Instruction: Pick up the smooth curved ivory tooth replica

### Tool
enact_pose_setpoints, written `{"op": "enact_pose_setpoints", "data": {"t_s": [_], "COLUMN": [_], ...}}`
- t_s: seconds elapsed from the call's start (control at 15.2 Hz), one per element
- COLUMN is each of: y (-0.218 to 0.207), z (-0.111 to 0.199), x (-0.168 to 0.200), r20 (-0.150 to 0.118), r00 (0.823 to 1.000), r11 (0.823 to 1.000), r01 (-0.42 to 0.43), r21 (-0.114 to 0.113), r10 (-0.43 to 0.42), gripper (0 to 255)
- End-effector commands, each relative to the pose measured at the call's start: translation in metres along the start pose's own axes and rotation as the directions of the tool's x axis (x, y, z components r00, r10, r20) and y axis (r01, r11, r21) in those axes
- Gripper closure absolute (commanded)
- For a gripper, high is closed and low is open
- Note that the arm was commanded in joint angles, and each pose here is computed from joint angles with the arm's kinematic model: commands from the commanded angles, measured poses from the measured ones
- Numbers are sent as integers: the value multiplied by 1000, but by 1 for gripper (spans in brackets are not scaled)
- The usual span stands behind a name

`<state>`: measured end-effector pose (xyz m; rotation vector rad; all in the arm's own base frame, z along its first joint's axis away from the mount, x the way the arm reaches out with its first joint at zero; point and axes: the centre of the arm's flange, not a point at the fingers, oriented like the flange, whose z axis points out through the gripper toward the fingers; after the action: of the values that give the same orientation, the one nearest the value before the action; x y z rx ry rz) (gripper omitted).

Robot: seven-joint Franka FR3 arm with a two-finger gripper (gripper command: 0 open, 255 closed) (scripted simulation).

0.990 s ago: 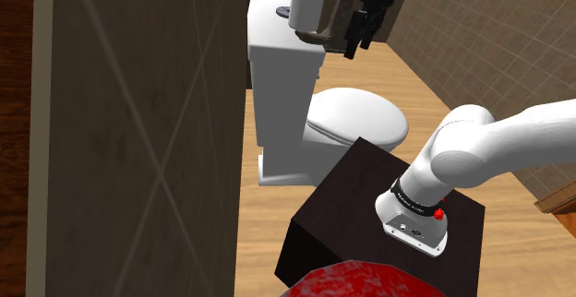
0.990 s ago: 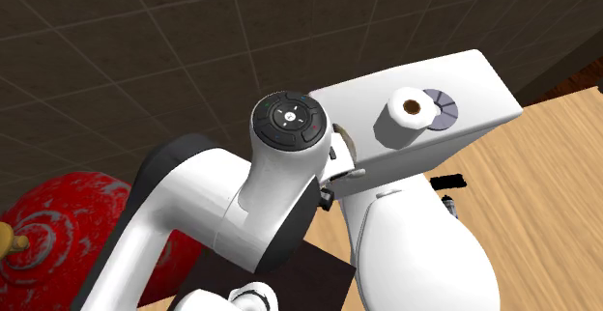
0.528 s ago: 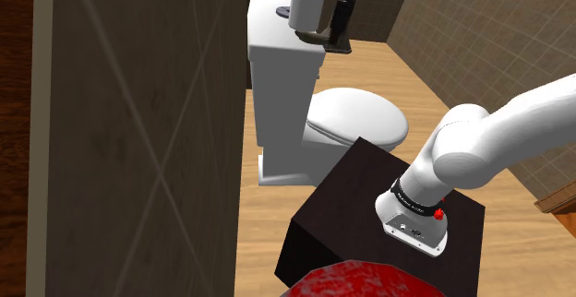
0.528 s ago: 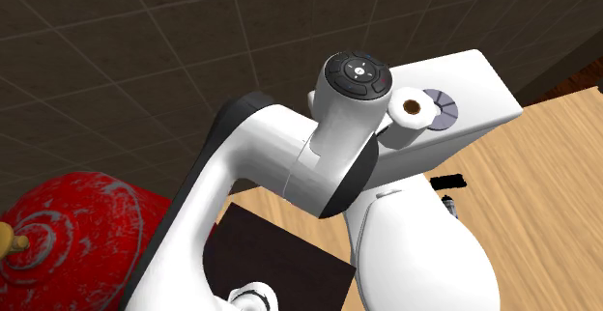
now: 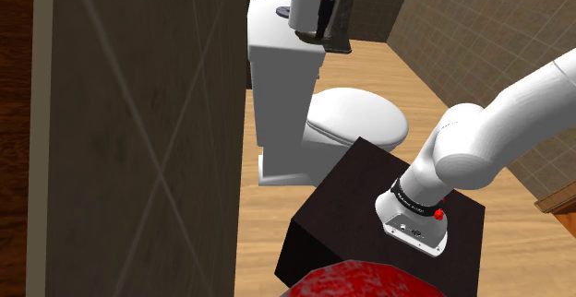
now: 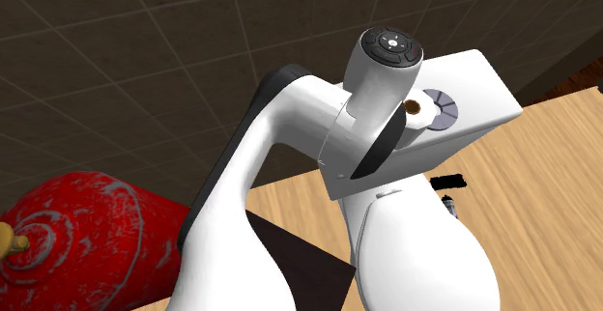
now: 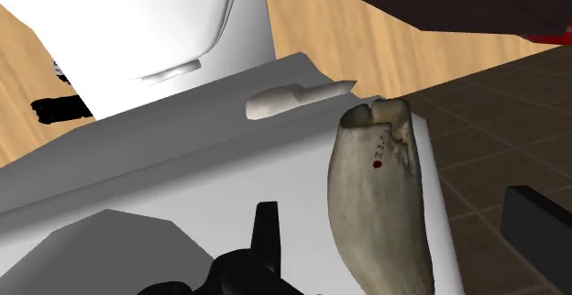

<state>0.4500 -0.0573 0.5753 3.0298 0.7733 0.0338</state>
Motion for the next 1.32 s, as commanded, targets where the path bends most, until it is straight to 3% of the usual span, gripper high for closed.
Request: {"op": "enact_pose_setpoints", "data": {"t_s": [0.0,0.33,0.4,0.99,1.25], "y": [1,0,0,0,1], "z": [10,29,28,29,7], "x": [2,1,1,1,2], "r20": [-1,-1,-1,-1,-1], "r00": [1000,1000,1000,1000,1000], "r11": [1000,1000,1000,1000,1000], "r01": [4,4,4,4,4], "r21": [-1,-1,-1,-1,-1], "r10": [-4,-4,-4,-4,-4], "gripper": [0,0,255,255,255]}}
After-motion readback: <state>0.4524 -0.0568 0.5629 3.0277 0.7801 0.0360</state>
